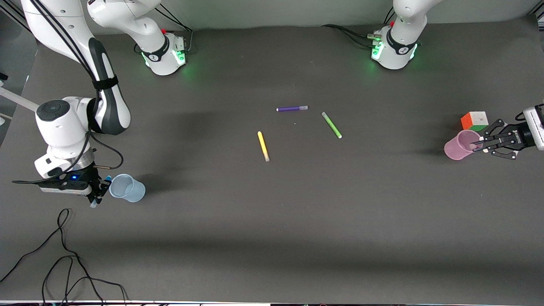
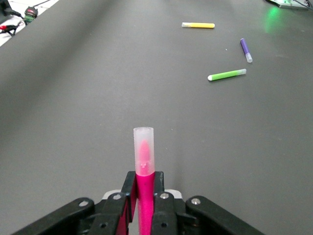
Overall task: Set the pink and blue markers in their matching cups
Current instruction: 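Lower the markers into the matching cups and open both grippers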
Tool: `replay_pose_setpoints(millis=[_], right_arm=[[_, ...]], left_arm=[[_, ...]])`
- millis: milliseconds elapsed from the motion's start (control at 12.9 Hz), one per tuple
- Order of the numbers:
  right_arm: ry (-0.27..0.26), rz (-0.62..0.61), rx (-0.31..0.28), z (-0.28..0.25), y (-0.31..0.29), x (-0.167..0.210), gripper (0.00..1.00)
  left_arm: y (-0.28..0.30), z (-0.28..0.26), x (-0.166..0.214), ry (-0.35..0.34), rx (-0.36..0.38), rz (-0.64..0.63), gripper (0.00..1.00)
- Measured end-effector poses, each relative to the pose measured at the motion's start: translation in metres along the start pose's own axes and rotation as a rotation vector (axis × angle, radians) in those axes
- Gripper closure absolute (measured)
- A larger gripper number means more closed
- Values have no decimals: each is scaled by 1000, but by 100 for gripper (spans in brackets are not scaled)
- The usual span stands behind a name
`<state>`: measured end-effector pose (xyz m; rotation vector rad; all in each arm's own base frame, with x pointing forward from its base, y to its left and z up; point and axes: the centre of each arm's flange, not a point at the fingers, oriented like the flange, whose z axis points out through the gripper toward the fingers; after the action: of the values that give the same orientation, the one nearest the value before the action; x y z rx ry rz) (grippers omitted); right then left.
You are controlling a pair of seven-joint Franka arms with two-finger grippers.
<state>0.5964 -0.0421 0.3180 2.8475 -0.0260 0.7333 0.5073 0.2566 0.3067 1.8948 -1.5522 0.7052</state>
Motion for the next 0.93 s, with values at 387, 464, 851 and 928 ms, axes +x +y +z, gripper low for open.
replay_pose_setpoints(millis=[387, 464, 851, 928], right_arm=[[58, 30, 50, -1, -33, 5, 83], [63, 28, 48, 2, -35, 3, 83], [75, 18, 25, 19, -35, -5, 83], [75, 18, 24, 20, -34, -6, 83]], left_arm=[[25, 13, -40, 37, -24, -64, 82], [28, 17, -48, 46, -27, -77, 82], [39, 26, -67, 70, -40, -111, 82], [39, 27, -67, 71, -41, -112, 82]])
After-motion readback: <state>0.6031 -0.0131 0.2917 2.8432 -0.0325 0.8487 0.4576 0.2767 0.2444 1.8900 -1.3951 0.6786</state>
